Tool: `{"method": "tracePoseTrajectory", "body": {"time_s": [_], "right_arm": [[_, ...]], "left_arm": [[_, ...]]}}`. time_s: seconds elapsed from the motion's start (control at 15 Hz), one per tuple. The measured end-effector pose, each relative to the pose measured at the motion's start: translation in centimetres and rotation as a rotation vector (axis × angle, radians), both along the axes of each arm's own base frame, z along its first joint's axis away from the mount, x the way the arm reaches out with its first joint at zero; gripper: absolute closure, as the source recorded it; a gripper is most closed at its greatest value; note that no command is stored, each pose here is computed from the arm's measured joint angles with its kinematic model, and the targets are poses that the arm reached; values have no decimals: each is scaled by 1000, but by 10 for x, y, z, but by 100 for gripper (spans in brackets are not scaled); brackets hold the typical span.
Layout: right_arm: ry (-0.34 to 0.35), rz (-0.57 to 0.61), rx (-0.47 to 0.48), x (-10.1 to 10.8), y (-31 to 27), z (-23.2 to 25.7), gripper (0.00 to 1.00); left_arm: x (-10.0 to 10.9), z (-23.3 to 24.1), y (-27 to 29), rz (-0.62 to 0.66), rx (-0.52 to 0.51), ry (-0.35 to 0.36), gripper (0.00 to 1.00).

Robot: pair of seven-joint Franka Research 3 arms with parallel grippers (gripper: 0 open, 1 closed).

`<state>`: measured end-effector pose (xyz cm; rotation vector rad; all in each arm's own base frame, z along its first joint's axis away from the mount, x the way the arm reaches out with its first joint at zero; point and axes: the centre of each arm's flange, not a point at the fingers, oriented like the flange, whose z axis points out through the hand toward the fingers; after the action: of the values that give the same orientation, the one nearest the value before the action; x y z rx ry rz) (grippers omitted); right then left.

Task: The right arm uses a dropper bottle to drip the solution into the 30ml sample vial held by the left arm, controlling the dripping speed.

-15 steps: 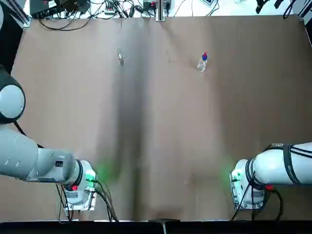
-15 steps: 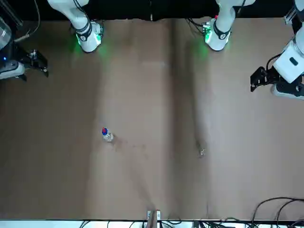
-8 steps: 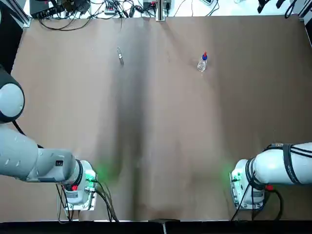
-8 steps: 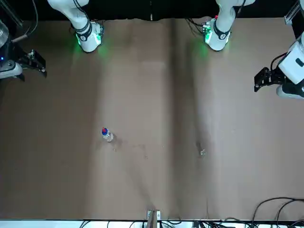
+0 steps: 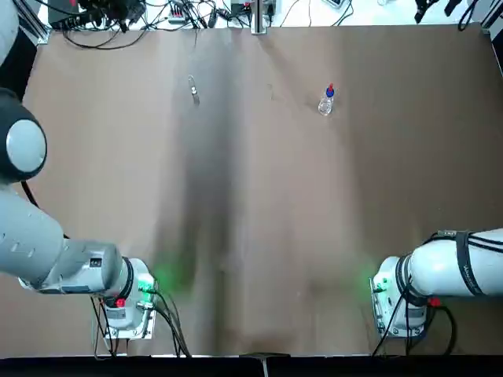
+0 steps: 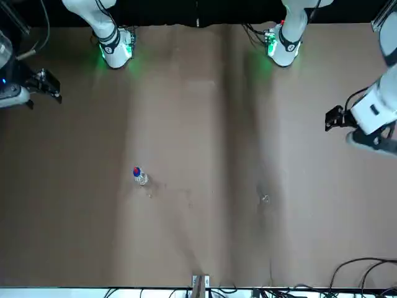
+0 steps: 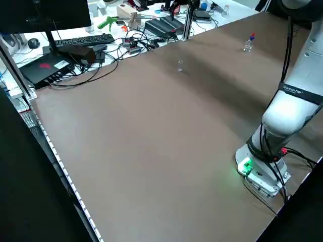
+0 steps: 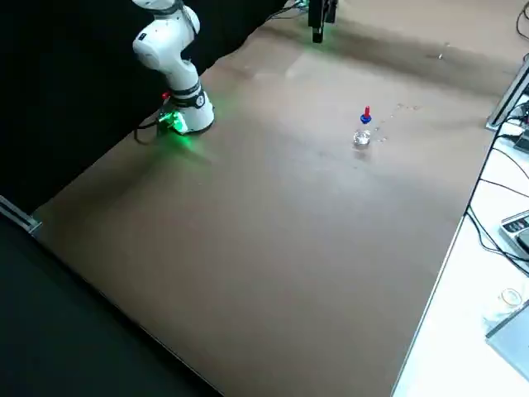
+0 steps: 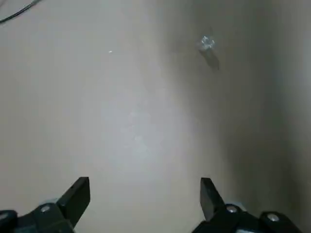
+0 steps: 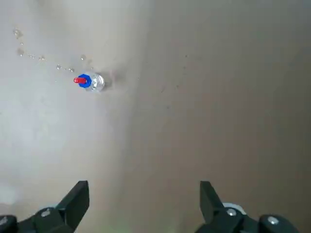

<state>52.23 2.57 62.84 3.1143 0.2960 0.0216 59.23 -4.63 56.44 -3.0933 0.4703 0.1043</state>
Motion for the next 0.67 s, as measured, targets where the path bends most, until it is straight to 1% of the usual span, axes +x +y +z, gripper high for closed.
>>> {"method": "tracePoseTrajectory", "body": {"time_s": [0.13, 0.2, 0.33, 0.47, 0.6, 0.67], "right_arm": [[29, -2, 13, 12, 3, -21, 0], [53, -4, 16, 20, 4, -37, 0], [116, -9, 17, 42, 5, -84, 0], [147, -5, 17, 64, 12, -129, 0], [183, -9, 34, 76, 27, -163, 0], [199, -36, 59, 79, 36, -176, 1]], "left_arm": [[11, -24, 0, -135, -11, 32, 0], [17, -37, 0, -191, -18, 38, 0], [33, -65, -3, -259, -28, 34, 0], [46, -92, -6, -316, -36, 32, 0], [57, -109, -7, -408, -45, 8, 0], [62, -116, -5, -443, -54, -7, 0]]}}
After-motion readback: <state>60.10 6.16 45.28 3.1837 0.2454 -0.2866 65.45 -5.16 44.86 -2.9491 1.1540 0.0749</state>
